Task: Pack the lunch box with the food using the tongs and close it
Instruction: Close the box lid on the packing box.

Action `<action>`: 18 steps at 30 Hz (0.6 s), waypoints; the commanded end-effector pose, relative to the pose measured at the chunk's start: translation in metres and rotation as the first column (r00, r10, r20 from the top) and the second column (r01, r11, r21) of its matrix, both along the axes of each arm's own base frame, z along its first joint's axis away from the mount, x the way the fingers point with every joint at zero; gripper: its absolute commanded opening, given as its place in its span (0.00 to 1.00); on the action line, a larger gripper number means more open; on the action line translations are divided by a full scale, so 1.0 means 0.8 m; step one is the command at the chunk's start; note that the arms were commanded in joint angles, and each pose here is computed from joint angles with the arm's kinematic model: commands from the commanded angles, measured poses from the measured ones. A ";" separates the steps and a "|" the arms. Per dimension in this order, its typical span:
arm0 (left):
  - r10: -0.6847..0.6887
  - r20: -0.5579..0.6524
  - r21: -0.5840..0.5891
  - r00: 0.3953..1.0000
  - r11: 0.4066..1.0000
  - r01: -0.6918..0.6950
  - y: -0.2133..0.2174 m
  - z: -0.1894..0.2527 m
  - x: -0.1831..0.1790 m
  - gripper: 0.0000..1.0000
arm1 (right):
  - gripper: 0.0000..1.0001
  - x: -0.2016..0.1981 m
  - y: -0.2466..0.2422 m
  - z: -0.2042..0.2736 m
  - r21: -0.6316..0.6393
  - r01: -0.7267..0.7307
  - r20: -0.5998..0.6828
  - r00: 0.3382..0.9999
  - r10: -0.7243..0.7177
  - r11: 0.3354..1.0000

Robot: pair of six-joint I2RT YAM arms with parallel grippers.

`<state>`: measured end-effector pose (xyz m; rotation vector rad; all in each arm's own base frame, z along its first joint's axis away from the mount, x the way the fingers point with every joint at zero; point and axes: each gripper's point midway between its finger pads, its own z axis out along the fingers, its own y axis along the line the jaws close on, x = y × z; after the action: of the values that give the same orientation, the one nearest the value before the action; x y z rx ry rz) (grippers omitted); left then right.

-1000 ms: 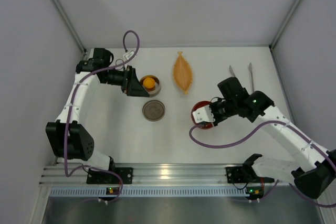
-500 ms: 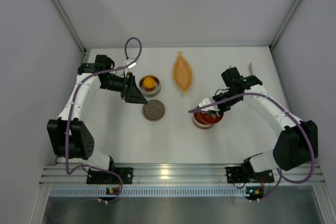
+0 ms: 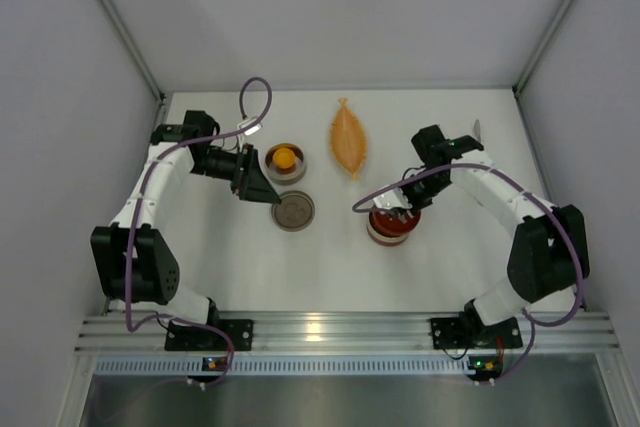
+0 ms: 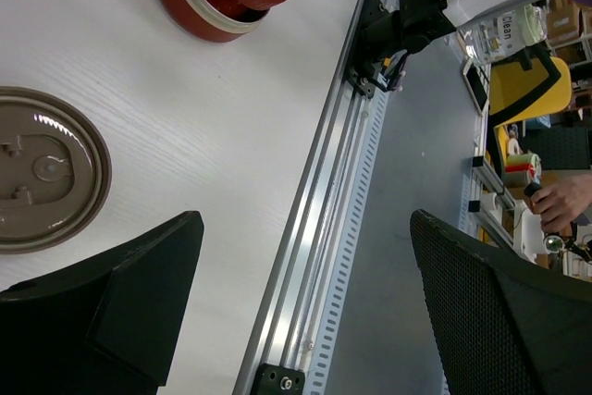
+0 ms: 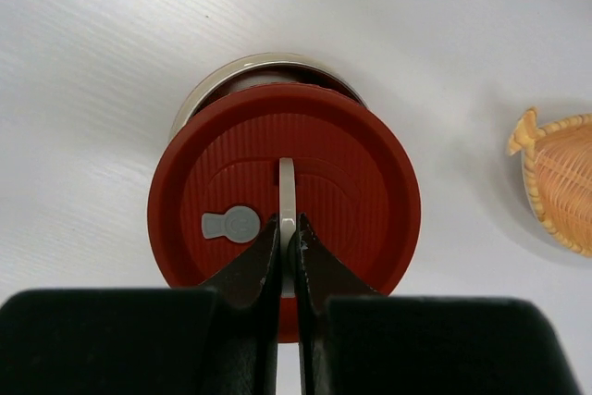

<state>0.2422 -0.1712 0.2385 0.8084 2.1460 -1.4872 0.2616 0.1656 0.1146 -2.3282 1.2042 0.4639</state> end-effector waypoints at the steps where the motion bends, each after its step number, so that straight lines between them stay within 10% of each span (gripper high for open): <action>1: -0.020 0.023 -0.043 1.000 0.999 0.021 -0.002 0.005 0.001 0.98 | 0.00 0.002 0.015 0.017 0.029 -0.035 -0.002 0.999 0.035 0.999; 18: -0.030 0.006 -0.055 1.000 0.998 0.031 -0.003 0.003 0.001 0.98 | 0.00 -0.014 0.026 0.000 -0.018 -0.078 -0.056 0.995 0.077 0.997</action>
<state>0.2443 -0.1711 0.2312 0.8168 2.1522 -1.5026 0.2628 0.1790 0.1081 -2.3917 1.1814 0.4805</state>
